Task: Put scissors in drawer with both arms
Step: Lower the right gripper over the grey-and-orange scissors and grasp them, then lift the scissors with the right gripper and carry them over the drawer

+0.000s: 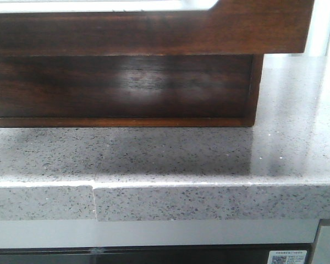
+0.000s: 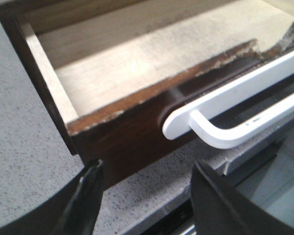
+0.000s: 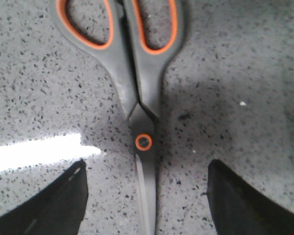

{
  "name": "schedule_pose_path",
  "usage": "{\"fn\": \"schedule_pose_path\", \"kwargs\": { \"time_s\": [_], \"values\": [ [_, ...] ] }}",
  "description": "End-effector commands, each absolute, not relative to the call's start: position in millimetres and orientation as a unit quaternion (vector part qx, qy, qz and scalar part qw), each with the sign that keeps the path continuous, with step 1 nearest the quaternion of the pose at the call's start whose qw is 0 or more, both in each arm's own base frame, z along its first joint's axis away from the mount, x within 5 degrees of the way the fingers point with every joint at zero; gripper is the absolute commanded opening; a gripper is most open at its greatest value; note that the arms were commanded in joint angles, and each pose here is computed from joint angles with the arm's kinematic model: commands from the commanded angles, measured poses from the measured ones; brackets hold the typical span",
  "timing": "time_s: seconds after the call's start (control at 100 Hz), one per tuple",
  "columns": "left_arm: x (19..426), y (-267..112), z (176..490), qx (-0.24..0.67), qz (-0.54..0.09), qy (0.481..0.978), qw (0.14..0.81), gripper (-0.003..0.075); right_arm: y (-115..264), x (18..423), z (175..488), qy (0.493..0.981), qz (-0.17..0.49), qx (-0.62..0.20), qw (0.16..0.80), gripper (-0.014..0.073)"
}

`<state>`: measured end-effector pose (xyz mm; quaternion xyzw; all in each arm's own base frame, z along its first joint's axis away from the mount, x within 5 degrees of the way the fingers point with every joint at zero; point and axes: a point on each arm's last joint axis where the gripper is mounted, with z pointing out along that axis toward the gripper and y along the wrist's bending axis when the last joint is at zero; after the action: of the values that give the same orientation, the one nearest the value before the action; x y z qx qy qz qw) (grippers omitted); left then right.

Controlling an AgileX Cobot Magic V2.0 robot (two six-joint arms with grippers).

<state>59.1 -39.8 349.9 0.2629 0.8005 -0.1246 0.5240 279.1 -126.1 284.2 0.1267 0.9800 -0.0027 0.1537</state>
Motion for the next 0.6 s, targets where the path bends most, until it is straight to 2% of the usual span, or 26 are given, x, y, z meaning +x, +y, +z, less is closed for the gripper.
{"fn": "schedule_pose_path", "kwargs": {
  "time_s": [0.0, 0.19, 0.59],
  "values": [
    [63.6, -40.5, 367.3, 0.244, -0.132, 0.773, 0.57, 0.0367, -124.7, 288.4, 297.5, 0.981, -0.008, 0.094, 0.167, 0.0449],
    [64.3, -40.3, 368.8, 0.241, -0.131, 0.769, 0.578, 0.0367, -121.2, 310.4, 286.7, 0.988, -0.024, 0.057, 0.143, 0.0449],
    [64.3, -40.2, 368.8, 0.241, -0.13, 0.769, 0.578, 0.0367, -127.4, 325.2, 280.4, 0.992, -0.018, 0.054, 0.111, 0.044]
  ]
}}
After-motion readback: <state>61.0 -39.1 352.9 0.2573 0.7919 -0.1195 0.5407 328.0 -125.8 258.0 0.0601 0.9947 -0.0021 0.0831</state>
